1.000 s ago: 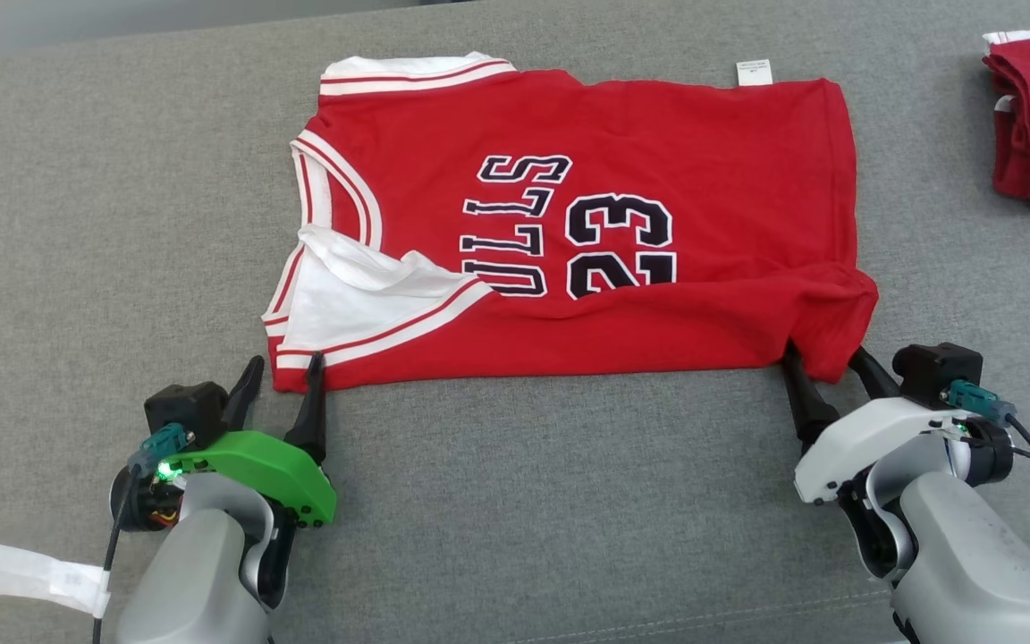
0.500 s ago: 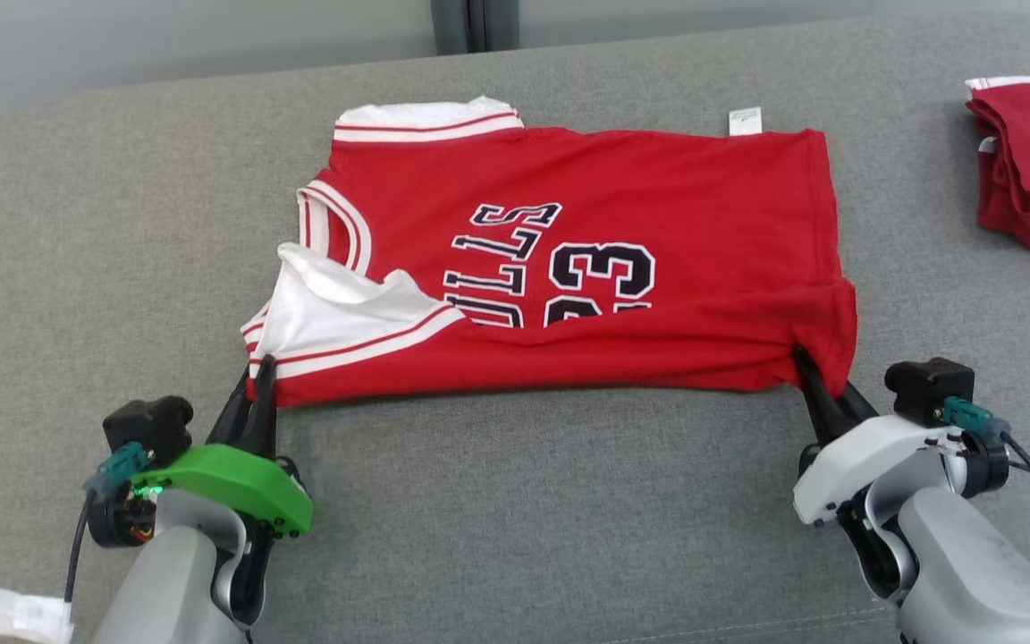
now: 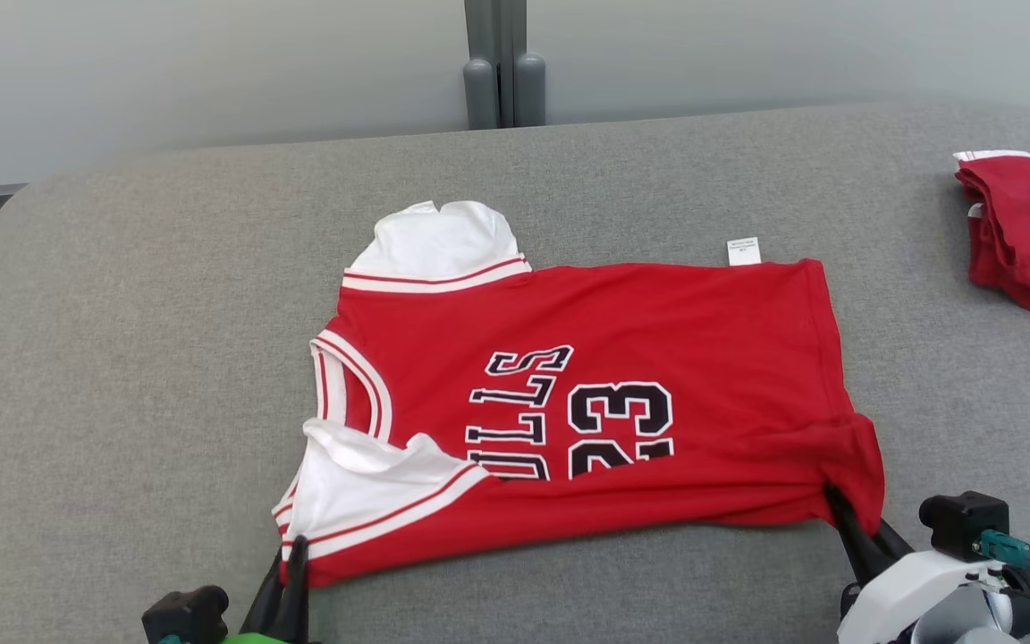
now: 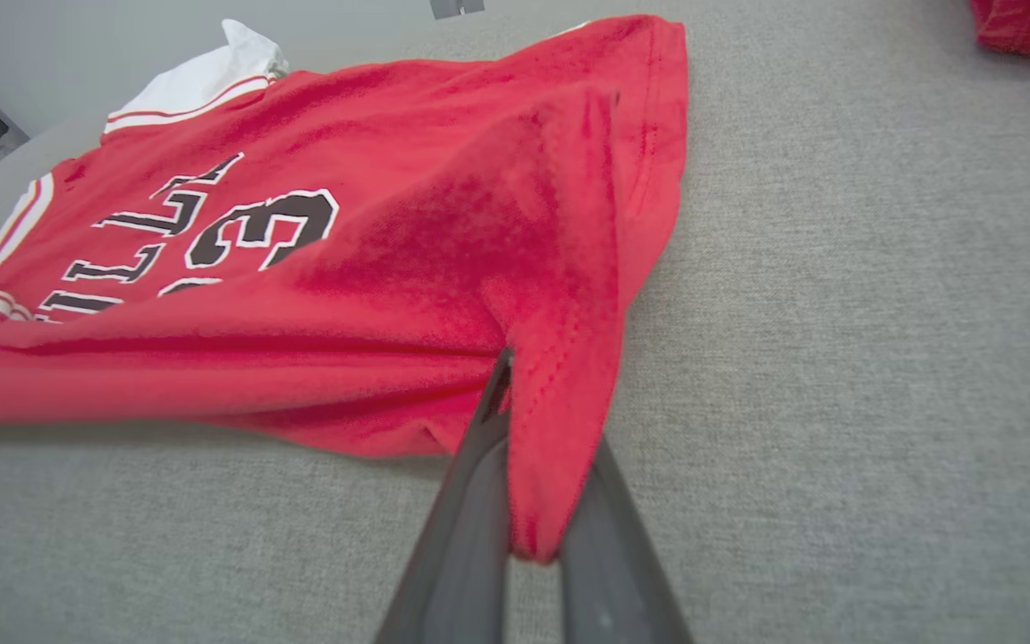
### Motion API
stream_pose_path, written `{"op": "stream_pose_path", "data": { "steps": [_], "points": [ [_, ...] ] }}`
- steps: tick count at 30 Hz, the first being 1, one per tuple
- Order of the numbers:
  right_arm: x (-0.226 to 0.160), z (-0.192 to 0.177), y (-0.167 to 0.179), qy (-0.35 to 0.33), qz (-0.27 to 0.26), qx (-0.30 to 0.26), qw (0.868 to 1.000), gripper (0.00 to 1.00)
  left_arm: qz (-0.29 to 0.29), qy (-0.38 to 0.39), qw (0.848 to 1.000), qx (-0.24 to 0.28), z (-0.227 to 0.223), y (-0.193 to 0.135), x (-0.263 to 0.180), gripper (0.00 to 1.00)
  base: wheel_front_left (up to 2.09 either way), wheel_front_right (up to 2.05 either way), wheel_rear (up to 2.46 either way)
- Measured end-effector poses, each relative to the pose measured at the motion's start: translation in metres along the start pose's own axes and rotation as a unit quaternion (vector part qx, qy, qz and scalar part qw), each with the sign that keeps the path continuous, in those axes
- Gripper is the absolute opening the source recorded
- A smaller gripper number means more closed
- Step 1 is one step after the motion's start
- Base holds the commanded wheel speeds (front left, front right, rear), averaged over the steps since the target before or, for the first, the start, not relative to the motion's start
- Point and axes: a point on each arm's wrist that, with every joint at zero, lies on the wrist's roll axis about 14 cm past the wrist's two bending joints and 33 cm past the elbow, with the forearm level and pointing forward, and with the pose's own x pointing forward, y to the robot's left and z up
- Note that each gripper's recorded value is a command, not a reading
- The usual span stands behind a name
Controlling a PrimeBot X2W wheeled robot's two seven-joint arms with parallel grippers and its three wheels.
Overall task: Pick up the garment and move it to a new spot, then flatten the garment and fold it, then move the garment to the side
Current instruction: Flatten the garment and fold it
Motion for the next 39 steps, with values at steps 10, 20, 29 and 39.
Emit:
{"op": "stream_pose_path", "data": {
  "steps": [10, 20, 29, 39],
  "points": [
    [-0.022, -0.010, 0.001, 0.025, -0.012, 0.009, 1.000, 0.00, 0.001, 0.028, 1.000, -0.010, -0.024, -0.007, -0.019, 0.00, 0.00, 0.00, 0.00],
    [-0.023, 0.017, -0.007, -0.026, -0.033, 0.002, 0.999, 1.00, -0.004, -0.001, 1.000, 0.005, -0.004, -0.010, -0.012, 1.00, 0.00, 0.00, 0.00],
    [-0.020, 0.076, -0.007, -0.137, -0.042, -0.020, 0.990, 1.00, -0.025, -0.104, 0.993, 0.051, 0.068, -0.022, 0.008, 1.00, 0.00, 0.00, 0.00],
    [-0.018, 0.114, 0.001, -0.210, -0.044, -0.050, 0.976, 1.00, -0.034, -0.184, 0.977, 0.104, 0.128, -0.031, 0.021, 1.00, 0.00, 0.00, 0.00]
  ]
}}
